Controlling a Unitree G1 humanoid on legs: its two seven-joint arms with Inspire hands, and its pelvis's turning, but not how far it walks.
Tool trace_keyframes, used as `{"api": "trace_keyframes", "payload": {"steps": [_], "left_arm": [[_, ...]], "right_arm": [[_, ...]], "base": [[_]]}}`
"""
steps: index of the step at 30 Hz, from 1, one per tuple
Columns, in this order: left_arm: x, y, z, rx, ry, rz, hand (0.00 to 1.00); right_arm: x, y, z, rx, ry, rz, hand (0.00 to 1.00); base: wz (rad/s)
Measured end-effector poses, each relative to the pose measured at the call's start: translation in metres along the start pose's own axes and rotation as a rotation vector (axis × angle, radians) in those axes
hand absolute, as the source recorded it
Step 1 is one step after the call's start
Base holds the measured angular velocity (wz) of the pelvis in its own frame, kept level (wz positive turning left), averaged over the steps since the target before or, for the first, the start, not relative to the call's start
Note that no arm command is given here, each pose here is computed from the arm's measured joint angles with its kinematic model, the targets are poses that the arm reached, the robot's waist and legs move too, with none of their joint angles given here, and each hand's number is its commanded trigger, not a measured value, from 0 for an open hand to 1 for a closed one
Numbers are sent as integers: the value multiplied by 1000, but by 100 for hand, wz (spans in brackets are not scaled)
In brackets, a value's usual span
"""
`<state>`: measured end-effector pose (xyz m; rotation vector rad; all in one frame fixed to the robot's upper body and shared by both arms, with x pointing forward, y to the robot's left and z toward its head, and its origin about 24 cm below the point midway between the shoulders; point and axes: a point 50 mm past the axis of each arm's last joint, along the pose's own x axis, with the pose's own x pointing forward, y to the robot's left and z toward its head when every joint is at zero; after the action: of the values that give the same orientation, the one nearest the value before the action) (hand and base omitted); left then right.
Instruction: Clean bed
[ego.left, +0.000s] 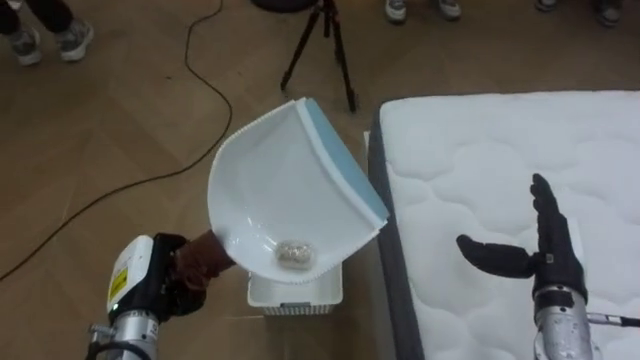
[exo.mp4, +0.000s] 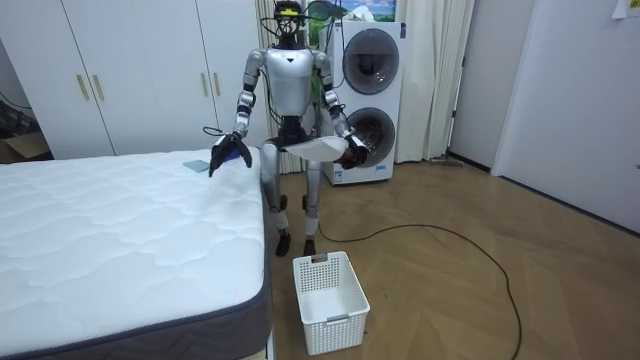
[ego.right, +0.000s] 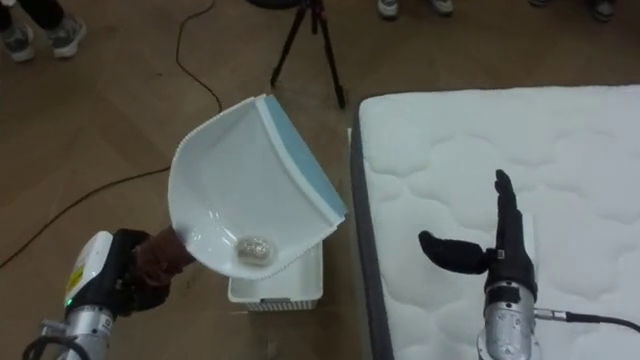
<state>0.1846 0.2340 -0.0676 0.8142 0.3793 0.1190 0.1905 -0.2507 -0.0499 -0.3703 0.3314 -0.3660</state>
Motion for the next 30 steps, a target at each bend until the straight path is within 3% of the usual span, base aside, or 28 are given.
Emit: {"api": "trace_keyframes", "payload": {"steps": [7,12,16,21,30], "left_arm": [[13,9,3,30,-15,-10,100],[35,28,7,91,-18,-33,100],[41,47,4,148,-19,-40,100],[54,69,-7,243,46,-74,100],[66,90,-24,243,205,-115,100]], "right_arm": [[-3,1,-8,-28,27,29,0],[-1,3,-8,-46,23,53,0],[-2,2,-13,-96,39,78,0],[-3,-1,-24,-204,67,128,0],[2,-13,-17,-278,17,130,0]], "base": [[8],[-1],[-12],[-1],[-6]]}}
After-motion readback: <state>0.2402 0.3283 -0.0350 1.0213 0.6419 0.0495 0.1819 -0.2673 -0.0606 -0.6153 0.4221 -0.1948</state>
